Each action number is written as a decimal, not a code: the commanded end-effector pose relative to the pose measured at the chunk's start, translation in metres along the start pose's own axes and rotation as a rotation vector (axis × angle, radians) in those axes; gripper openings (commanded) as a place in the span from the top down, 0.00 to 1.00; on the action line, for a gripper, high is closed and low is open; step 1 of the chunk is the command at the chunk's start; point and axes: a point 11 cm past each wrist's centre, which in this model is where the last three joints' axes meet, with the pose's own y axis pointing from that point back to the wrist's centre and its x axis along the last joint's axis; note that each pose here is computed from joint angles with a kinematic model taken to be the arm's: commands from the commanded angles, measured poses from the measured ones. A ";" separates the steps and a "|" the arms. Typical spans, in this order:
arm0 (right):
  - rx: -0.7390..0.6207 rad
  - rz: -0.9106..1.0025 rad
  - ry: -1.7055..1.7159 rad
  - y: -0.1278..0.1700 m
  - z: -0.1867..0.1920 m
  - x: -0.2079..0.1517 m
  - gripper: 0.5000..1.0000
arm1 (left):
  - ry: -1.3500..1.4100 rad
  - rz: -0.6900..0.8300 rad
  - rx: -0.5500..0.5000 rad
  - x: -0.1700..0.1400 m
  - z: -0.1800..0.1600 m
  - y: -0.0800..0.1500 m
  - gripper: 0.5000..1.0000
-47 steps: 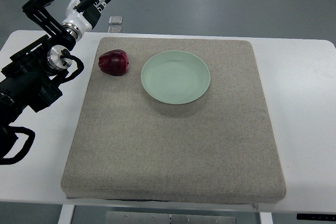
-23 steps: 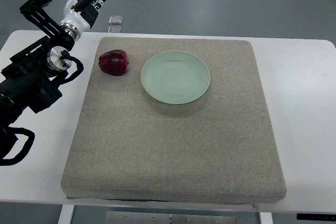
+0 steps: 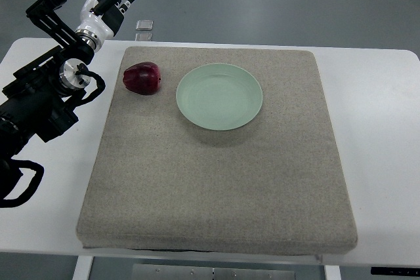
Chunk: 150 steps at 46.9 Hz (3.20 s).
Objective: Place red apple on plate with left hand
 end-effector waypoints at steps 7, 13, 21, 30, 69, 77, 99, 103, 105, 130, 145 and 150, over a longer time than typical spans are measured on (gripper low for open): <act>0.000 0.000 0.000 0.000 0.000 0.000 0.14 | 0.000 0.001 -0.003 0.000 0.001 -0.001 0.02; 0.000 0.000 0.000 0.000 0.000 0.000 0.14 | -0.002 0.003 -0.003 -0.001 0.002 -0.001 0.02; 0.000 0.000 0.000 0.000 0.000 0.000 0.14 | -0.005 0.001 -0.006 -0.003 0.004 -0.002 0.02; 0.000 0.000 0.000 0.000 0.000 0.000 0.14 | -0.018 -0.020 -0.006 -0.012 0.008 -0.005 0.02; 0.000 0.000 0.000 0.000 0.000 0.000 0.14 | -0.660 -0.258 0.170 -0.022 0.029 0.012 0.02; 0.000 0.000 0.000 0.000 0.000 0.000 0.14 | -0.873 -0.306 0.190 -0.021 0.037 0.012 0.02; 0.000 0.000 0.000 0.000 0.000 0.000 0.14 | -1.365 -0.492 0.351 -0.012 0.017 0.024 0.02; 0.000 0.000 0.000 0.000 0.000 0.000 0.14 | -1.415 -0.539 0.393 -0.013 0.006 0.030 0.02; 0.000 0.000 0.000 0.000 0.000 0.000 0.14 | -1.438 -0.555 0.404 -0.015 0.003 0.031 0.02; 0.000 0.000 0.000 0.000 0.000 0.000 0.14 | -1.670 -0.670 0.431 -0.022 -0.005 0.034 0.02; 0.000 0.000 0.000 0.000 0.000 0.000 0.14 | -1.749 -0.712 0.481 -0.011 -0.017 0.043 0.02; 0.000 0.000 0.000 0.000 0.000 0.000 0.14 | -1.763 -0.696 0.467 -0.009 -0.016 0.042 0.02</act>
